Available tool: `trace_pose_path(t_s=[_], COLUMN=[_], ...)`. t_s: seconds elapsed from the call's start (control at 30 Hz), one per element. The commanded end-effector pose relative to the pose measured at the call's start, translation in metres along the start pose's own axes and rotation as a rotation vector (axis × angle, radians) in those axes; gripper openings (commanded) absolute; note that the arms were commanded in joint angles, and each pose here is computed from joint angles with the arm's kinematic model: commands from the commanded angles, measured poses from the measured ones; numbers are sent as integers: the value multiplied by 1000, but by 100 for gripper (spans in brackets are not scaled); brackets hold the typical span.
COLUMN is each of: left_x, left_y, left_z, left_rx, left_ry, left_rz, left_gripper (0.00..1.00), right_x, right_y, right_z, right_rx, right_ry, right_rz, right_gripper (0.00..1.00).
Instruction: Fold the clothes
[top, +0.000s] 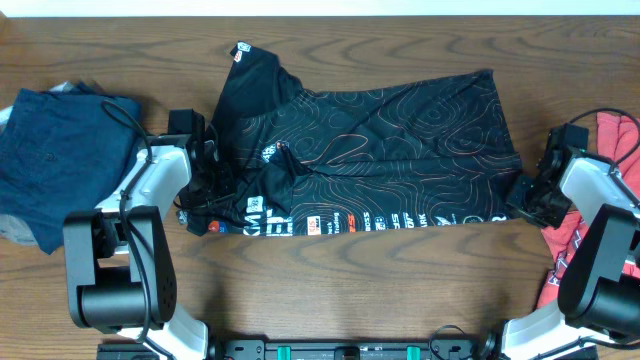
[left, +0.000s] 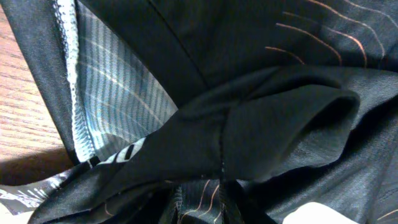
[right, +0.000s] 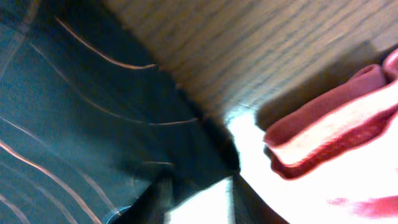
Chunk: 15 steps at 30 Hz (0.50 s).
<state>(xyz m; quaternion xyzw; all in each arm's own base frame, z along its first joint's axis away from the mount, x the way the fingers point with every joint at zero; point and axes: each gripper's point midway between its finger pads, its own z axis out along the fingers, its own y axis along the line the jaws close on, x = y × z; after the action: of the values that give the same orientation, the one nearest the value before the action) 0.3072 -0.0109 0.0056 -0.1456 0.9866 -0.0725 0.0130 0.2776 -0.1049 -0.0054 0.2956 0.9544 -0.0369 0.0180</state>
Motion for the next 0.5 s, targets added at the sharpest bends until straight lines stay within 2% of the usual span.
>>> trace_pose_path(t_s=[0.0,0.1,0.2,0.33,0.47], left_x=[11,19,41,69,82], left_y=[3,6,12,21,24], left_z=[8,12,17,19,16], left_rx=[-8,-13,-33,-65,-81], left_ry=[40,61,131,229,280], left_rz=[4,1,-29,-51,-59], left_gripper=[23,22,6,6,6], right_x=[19,24,39,59,67], right_y=[-10,-12,-27,-49,-58], right_z=[15,13,9,3,-1], right_rx=[44,51,113,192,208], right_ry=[59,75,135,214,250], right_rz=[25,34,83,130,151], right_gripper=[2,1,1,1,1])
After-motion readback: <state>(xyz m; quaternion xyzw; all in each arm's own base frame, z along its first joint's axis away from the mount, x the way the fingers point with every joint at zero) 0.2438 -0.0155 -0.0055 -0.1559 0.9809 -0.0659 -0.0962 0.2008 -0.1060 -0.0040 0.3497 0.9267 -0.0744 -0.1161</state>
